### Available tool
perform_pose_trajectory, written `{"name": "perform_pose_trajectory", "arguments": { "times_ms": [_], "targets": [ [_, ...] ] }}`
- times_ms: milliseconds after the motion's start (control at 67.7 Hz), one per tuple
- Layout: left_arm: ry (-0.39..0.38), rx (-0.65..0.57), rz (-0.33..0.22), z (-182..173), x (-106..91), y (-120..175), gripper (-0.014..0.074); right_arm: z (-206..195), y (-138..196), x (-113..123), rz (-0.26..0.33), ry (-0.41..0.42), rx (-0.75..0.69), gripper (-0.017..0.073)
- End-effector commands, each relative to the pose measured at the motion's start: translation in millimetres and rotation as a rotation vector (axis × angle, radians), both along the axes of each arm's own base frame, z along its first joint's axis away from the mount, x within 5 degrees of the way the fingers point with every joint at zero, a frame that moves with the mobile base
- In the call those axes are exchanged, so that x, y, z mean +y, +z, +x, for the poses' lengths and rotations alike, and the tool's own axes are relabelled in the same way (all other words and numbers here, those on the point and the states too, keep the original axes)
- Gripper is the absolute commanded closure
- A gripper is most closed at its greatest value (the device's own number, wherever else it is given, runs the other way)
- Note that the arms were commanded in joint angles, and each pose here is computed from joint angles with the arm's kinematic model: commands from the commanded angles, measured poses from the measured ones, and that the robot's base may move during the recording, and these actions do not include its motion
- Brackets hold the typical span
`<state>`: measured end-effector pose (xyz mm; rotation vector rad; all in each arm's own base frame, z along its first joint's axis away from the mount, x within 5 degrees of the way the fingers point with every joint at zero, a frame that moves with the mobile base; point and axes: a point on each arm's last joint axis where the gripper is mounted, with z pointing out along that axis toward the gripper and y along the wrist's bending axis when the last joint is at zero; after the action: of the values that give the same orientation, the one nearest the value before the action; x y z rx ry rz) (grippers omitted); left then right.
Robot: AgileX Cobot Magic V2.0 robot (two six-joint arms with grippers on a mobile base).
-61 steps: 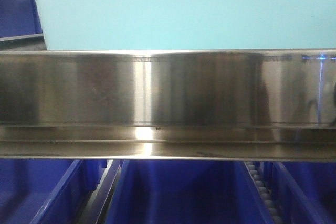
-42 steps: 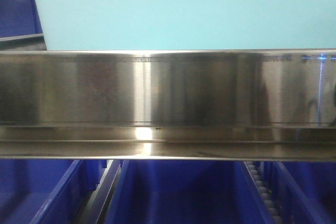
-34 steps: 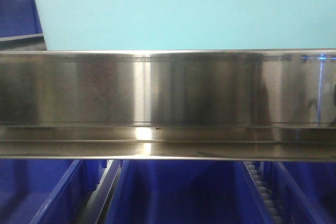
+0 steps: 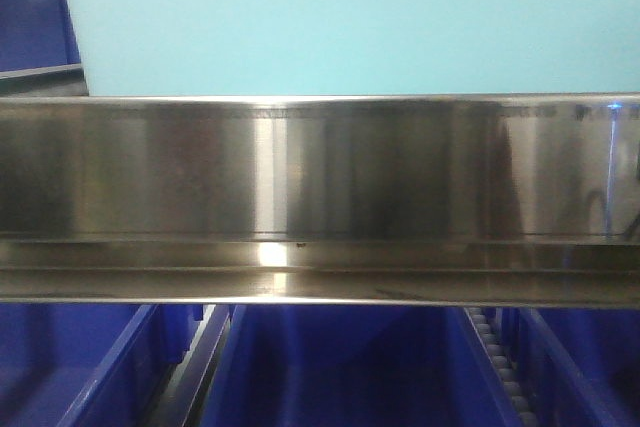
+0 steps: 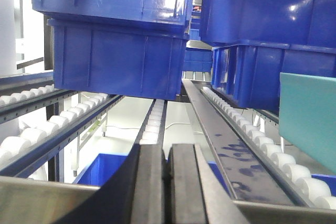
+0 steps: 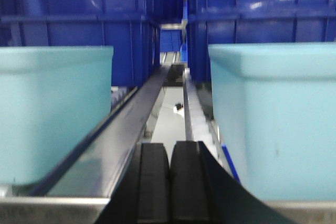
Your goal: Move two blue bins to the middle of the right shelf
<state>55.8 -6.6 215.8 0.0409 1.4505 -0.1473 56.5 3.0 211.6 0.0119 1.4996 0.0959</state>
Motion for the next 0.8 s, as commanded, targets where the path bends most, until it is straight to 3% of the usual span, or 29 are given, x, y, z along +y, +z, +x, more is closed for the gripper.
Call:
{"name": "perform_pose_trajectory", "arguments": {
  "times_ms": [0,222,325,458,546,591,665,783],
  "targets": [
    [0.003,-0.038,-0.001,-1,0.2,4,0.0704,-1,6,-1,-0.005,-0.006,-0.061,0.0721],
    [0.003,-0.181,-0.017,-4,0.5,17,0.0704,-1,9,-1,-0.002,-0.01,-0.101,0.0721],
    [0.003,-0.205,-0.02,-6,0.8,28,0.0704,-8,38,-1,0.001,-0.005,-0.156,0.0721],
    [0.004,-0.217,-0.02,-18,2.2,67,0.0702,-25,84,0,-0.003,0.016,-0.163,0.0721],
    [0.008,-0.151,0.0,-22,2.8,91,0.0664,-27,106,1,-0.01,0.028,-0.104,0.0718],
    [0.009,-0.114,0.007,-21,2.8,103,0.0617,-26,117,2,-0.012,0.032,-0.085,0.068],
    [0.009,-0.063,0.013,-16,2.3,118,0.0514,-21,133,2,-0.013,0.032,-0.077,0.0544],
    [0.009,-0.033,0.017,-4,0.9,143,0.0313,-9,149,3,-0.013,0.032,-0.052,0.0216]
  ]
}}
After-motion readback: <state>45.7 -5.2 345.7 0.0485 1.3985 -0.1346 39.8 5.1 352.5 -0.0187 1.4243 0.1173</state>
